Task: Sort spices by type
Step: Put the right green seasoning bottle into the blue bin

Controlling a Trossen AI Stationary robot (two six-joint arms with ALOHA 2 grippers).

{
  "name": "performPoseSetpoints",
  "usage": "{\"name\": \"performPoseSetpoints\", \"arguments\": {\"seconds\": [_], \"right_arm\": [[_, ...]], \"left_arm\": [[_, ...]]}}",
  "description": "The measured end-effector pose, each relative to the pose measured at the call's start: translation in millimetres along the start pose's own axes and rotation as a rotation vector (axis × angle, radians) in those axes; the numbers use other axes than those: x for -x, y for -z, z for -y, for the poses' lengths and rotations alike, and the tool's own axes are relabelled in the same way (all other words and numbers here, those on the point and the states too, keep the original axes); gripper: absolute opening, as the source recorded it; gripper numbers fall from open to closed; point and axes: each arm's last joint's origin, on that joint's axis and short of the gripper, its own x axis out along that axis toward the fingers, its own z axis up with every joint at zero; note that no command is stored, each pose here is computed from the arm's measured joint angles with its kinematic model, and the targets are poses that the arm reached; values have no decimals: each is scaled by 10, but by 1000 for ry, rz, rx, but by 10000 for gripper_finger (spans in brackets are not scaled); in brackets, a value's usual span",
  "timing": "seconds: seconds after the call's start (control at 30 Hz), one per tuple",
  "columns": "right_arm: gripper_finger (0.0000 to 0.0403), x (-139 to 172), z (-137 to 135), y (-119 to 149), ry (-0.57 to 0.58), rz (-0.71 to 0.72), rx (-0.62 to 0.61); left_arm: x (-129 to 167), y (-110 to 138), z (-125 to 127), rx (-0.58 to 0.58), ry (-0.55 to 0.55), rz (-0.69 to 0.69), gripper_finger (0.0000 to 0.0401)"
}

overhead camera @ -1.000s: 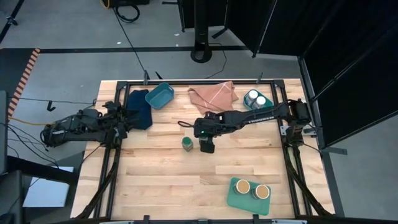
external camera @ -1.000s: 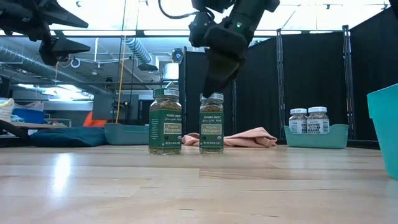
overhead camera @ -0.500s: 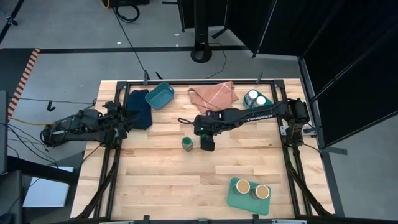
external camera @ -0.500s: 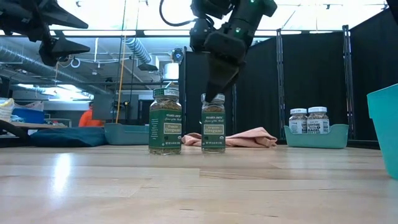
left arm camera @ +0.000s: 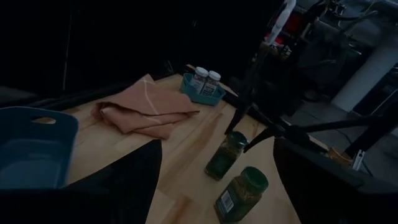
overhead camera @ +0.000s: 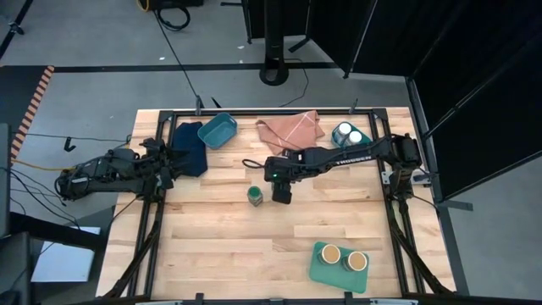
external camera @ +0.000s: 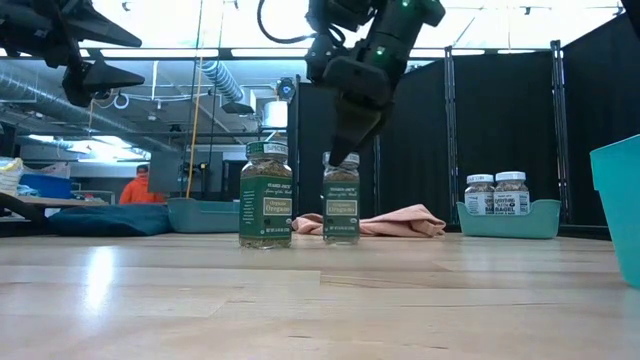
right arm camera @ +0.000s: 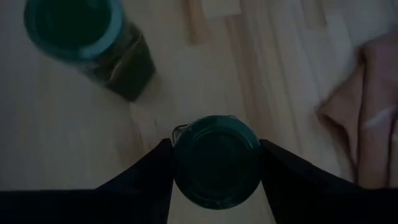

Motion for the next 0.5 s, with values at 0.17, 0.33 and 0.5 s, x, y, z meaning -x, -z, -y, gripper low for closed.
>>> {"name": "performPoseSetpoints", "arguments": {"seconds": [0.17,0.33,0.5], "right_arm": [[206,118,30,-115,8,57,-36],[206,339,160,-366,62,173,-72],[206,577,370,-614,96,279,-105]], "left_arm": [[0,0,0,12,0,0,314],[0,-1,-2,12,-8,5,314],[0,-3,-6,12,-23,12,314]]}}
